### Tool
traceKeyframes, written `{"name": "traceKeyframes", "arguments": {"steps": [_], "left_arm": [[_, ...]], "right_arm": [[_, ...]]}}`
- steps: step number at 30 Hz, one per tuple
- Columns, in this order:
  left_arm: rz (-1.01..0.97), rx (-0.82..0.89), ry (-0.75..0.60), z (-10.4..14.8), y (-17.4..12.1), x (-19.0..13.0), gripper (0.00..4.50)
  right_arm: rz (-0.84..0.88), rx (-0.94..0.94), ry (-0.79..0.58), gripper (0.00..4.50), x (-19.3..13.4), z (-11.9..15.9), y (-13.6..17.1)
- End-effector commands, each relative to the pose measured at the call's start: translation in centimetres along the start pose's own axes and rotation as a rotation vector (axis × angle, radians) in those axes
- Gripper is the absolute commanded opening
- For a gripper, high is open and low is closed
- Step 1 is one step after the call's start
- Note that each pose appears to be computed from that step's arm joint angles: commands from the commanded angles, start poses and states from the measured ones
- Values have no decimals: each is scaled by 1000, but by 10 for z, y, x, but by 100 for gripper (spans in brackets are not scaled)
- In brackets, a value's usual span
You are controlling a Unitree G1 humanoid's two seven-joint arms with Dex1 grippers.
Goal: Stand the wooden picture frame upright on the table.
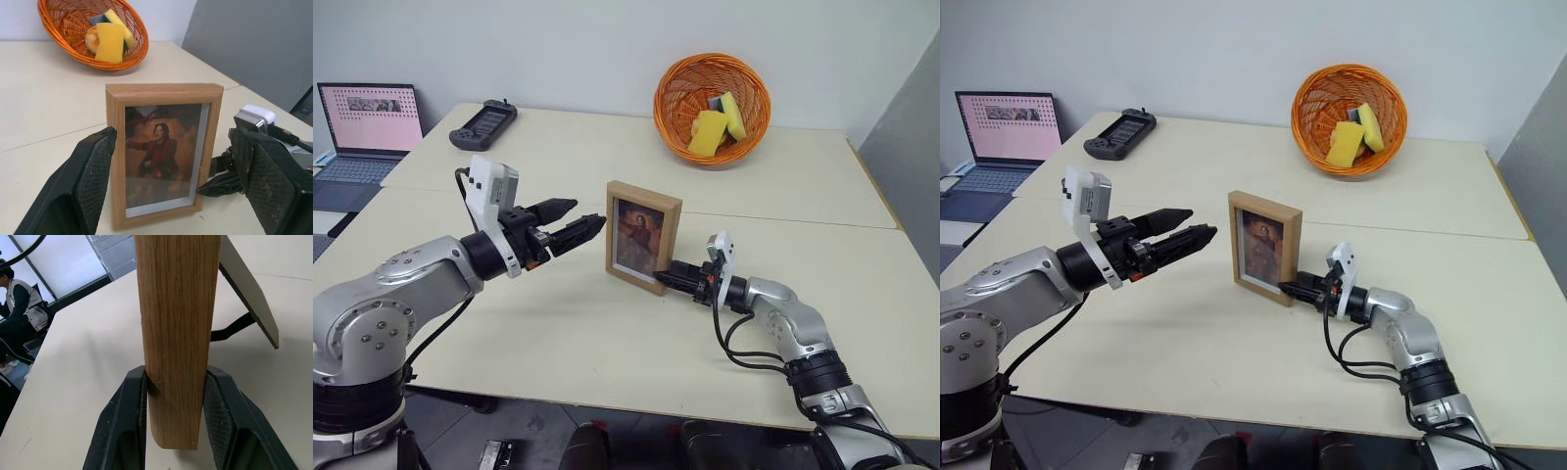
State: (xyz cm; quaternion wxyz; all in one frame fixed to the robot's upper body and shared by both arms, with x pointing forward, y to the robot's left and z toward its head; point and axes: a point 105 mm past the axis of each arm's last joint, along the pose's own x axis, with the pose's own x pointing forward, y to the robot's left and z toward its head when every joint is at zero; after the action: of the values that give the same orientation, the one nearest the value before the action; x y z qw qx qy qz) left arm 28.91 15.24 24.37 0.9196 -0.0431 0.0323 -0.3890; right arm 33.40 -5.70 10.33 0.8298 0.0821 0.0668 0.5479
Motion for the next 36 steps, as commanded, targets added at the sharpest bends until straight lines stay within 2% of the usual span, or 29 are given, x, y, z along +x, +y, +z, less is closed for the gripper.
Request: {"name": "traceKeyframes", "arguments": {"steps": [1,5,13,25,36], "left_arm": [[-79,0,-9,12,-13,-8,392],[-171,-53,57,3,-24,-17,392],[-180,-71,144,-12,-24,-25,392],[-108,95,276,-28,-8,-42,392],[-127,149,294,-34,-7,-43,392]], "right_arm": [[11,-24,1,146,-1,-3,0],[4,-30,7,146,-3,-4,-4],[6,-32,12,146,-5,-3,-6],[-1,-30,34,146,-8,-8,-6],[6,-37,46,146,-3,-9,0]]}}
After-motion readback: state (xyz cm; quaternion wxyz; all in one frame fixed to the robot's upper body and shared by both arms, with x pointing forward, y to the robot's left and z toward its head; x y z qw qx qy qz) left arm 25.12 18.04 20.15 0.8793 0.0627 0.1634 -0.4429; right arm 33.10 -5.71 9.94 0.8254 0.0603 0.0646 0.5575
